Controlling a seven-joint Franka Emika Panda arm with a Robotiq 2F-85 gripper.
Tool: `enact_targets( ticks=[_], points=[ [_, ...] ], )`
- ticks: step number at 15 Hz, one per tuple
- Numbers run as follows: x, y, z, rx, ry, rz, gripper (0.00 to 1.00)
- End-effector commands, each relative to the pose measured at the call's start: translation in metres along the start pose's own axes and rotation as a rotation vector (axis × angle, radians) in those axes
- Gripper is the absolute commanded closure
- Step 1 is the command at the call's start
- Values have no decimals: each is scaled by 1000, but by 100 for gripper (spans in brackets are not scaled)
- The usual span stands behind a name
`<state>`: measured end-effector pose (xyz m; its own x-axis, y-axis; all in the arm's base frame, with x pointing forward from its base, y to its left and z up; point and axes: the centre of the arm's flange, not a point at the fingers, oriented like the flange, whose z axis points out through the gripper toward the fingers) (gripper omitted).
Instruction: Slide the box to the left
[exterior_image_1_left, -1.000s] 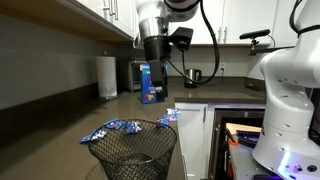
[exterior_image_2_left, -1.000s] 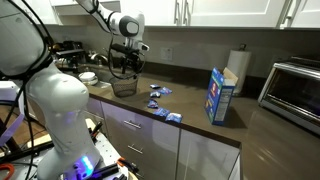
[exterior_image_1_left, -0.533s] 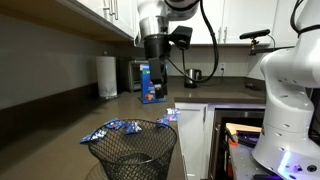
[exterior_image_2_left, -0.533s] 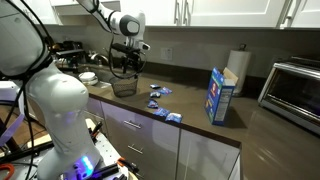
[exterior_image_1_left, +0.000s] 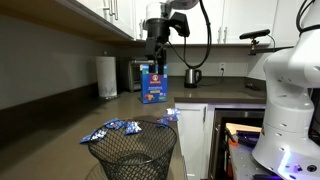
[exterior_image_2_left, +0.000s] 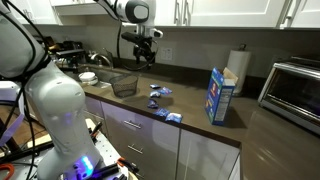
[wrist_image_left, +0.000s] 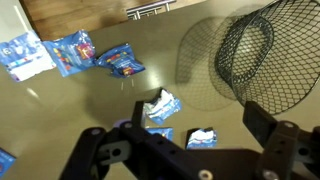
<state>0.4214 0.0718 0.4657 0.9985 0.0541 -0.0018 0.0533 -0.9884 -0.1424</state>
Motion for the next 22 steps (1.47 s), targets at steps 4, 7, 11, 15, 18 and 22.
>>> enact_targets(
  ticks=[4,7,11,15,18,22],
  points=[
    [20,72,-53,-137,86,122,0],
    [26,102,-79,-176,134,155,0],
    [30,133,-109,-161,170,167,0],
    [23,136,-114,-138,198,202,0],
    [25,139,-115,-137,199,206,0],
    [28,152,-116,-144,163,201,0]
  ],
)
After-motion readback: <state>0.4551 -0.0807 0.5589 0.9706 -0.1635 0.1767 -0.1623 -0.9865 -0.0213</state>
